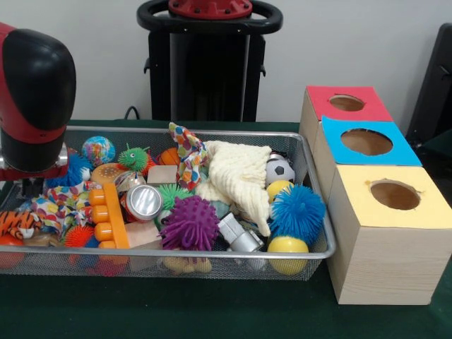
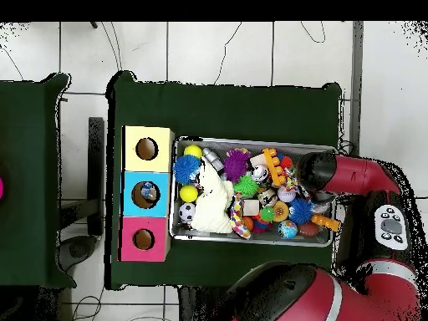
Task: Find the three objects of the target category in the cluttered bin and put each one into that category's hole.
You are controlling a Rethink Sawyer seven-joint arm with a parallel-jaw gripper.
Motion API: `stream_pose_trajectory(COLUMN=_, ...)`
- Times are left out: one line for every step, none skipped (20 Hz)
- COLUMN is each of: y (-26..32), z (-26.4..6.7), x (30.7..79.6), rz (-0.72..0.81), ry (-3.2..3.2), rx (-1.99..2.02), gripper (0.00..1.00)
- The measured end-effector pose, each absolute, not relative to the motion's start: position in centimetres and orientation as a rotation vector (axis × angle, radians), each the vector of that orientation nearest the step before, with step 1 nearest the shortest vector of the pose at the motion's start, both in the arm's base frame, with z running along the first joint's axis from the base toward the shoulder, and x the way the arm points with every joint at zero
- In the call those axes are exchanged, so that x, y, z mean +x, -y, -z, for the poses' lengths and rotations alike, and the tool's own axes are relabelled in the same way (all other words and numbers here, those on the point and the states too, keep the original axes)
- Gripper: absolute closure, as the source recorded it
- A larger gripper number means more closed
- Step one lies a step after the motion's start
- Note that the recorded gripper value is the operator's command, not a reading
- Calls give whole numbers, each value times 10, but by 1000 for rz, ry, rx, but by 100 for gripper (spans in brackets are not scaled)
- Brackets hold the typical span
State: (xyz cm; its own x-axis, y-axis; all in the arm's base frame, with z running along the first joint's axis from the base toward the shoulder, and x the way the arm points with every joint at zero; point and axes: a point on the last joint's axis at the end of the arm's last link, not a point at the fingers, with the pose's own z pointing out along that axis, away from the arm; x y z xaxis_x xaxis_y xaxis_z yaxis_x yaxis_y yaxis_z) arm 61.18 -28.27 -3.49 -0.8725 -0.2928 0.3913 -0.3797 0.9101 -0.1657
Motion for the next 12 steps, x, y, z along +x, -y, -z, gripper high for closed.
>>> stream_pose_trajectory(y=283, z=35, x=612, rz=-337, ry=2710, rx=494, gripper=100)
stream_pose_trajectory(y=283, z=35, x=612, rz=-337, ry=2710, rx=494, gripper=100)
stream_pose_trajectory(y=283, z=35, x=612, rz=-337, ry=2710, rx=494, gripper=100)
stream_pose_trajectory(y=283, z=35, x=612, rz=-336, ry=2710, rx=494, gripper=100)
stream_pose_trajectory(y=283, z=35, x=612, rz=-337, ry=2710, rx=494, gripper=100)
stream_pose_trajectory(y=283, z=35, x=612, rz=-337, ry=2710, rx=494, gripper=100)
stream_pose_trajectory(y=283, z=35, x=612, rz=-337, ry=2710, rx=494, gripper=100)
stream_pose_trajectory(y=283, z=35, x=612, rz=-337, ry=2710, rx=494, gripper=100)
stream_pose_trajectory(y=282, z=35, x=612, rz=-337, ry=2710, rx=495, gripper=100)
stream_pose_trajectory(y=282, z=35, x=612, rz=-338, ry=2709, rx=496, gripper=100)
stream_pose_trajectory(y=282, z=35, x=612, rz=-338, ry=2708, rx=497, gripper=100)
stream_pose_trajectory(y=281, z=35, x=612, rz=-338, ry=2706, rx=497, gripper=100)
